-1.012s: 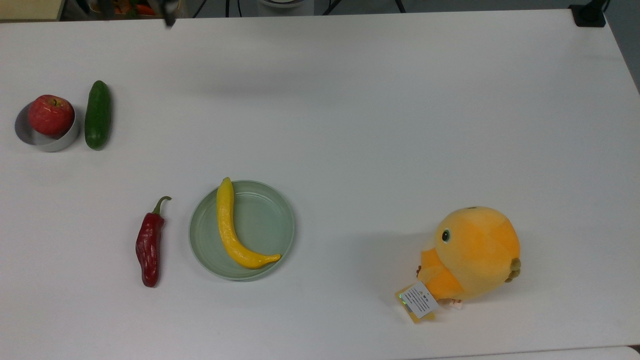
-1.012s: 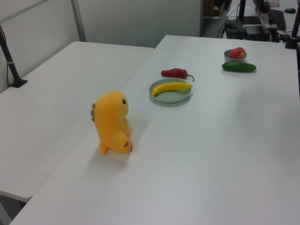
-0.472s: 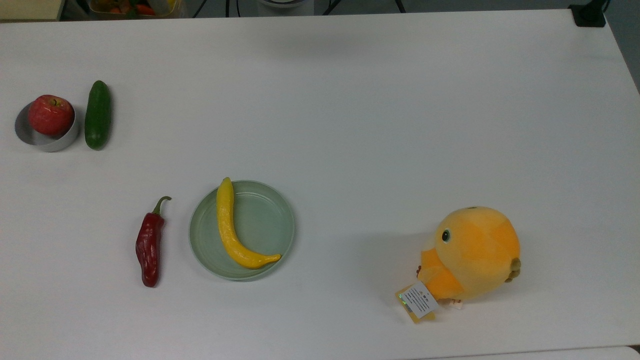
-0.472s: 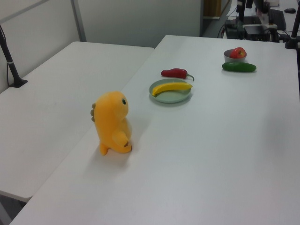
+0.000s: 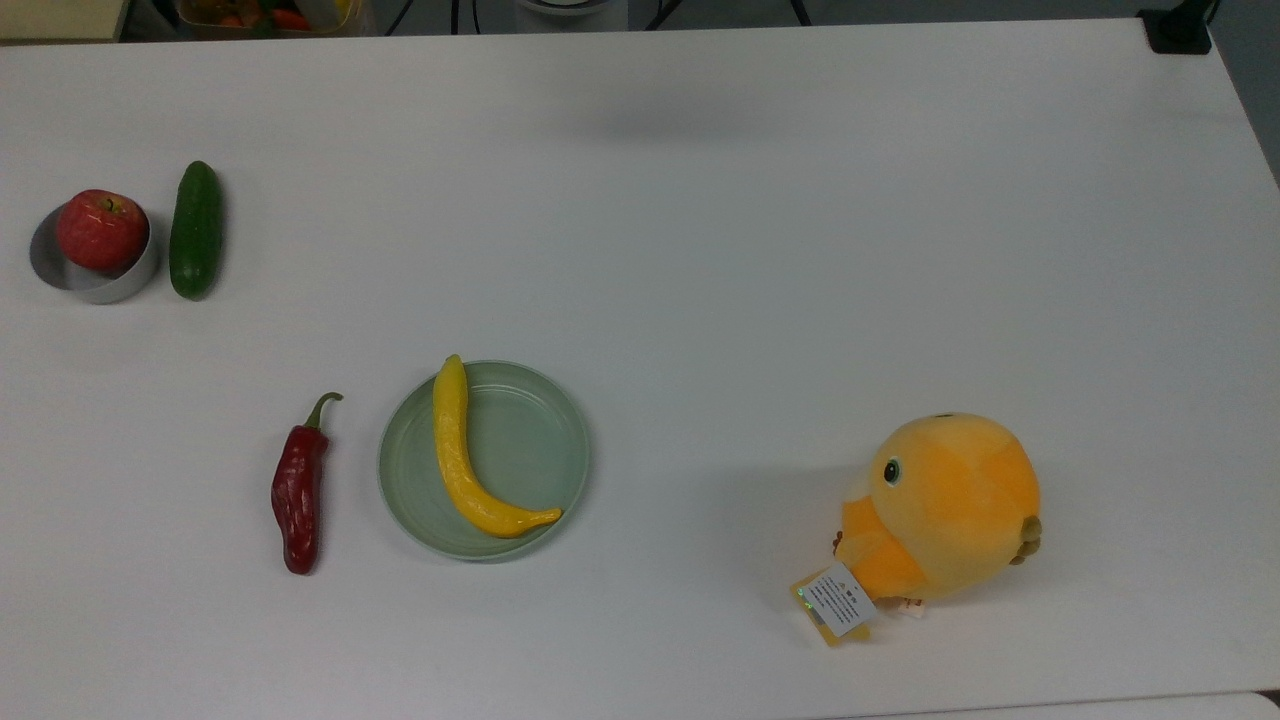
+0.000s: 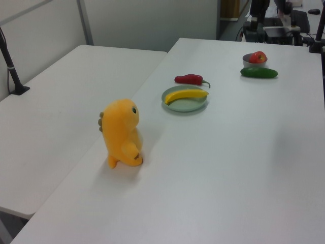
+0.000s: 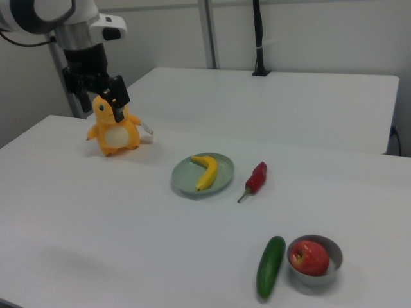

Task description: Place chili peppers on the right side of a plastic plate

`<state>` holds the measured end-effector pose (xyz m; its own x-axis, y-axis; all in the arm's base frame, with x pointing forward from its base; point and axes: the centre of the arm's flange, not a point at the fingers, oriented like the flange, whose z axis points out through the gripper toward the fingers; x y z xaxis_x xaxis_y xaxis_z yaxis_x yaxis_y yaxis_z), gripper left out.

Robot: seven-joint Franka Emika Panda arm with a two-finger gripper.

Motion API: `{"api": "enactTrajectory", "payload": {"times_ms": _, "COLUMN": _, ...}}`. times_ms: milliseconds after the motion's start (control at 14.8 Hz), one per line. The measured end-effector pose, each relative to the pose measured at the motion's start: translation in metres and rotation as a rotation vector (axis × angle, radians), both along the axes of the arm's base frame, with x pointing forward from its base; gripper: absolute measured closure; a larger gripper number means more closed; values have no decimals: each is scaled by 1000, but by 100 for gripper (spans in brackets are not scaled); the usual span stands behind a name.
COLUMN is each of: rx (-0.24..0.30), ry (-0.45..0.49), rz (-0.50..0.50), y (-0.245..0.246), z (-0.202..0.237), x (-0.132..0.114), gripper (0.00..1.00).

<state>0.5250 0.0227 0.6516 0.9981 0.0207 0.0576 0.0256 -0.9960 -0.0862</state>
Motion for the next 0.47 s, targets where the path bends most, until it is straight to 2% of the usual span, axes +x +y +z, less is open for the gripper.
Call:
{"api": "enactTrajectory", "payload": {"times_ms": 135, "rx": -4, "ry": -38, "rz": 63, "y": -1, "z": -7, "x": 10, "gripper": 0}}
{"api": "enactTrajectory", "payload": {"times_ms": 472, "rx": -6, "ry": -66, "rz": 69, "y": -4, "z": -13, "x": 21, "gripper": 0}}
